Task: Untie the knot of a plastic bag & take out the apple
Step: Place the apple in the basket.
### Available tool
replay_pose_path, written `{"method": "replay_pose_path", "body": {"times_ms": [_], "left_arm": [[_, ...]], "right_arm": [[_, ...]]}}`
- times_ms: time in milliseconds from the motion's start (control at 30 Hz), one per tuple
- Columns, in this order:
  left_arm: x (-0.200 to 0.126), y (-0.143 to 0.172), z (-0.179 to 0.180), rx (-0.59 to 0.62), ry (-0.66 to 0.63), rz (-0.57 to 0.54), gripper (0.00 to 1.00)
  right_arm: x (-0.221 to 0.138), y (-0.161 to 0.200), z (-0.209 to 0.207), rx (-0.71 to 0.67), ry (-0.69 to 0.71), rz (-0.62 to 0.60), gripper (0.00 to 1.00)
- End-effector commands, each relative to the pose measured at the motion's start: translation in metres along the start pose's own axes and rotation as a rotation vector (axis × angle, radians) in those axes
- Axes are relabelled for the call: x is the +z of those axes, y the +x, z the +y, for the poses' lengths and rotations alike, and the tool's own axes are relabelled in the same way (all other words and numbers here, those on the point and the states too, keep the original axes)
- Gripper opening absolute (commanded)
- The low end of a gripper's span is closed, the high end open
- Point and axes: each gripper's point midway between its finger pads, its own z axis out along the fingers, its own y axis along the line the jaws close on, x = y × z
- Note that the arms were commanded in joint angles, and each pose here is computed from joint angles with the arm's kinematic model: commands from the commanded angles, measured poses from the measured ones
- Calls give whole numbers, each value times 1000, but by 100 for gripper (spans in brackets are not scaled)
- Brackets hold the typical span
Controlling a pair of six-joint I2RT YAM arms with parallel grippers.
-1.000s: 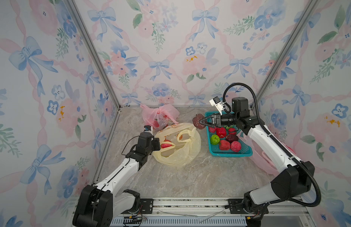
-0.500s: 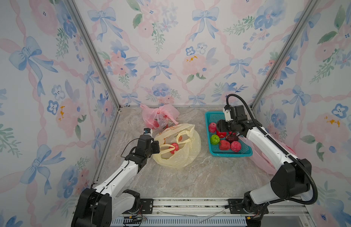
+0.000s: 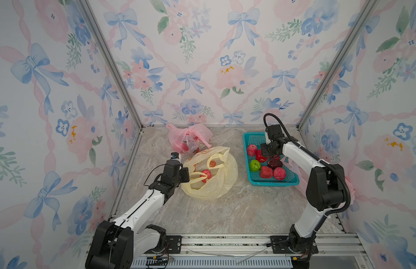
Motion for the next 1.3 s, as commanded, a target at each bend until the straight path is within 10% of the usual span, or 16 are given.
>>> {"method": "replay_pose_path", "body": {"times_ms": [0,1267], "left_arm": [[-6,-7,-5,4,19,-7,0],[-10,-8,-6,-7,26,-17,0]], "right_arm": [[9,-11,-8,-14,39,-15,62],[23,-33,-2,183,-166,-124,85]]}}
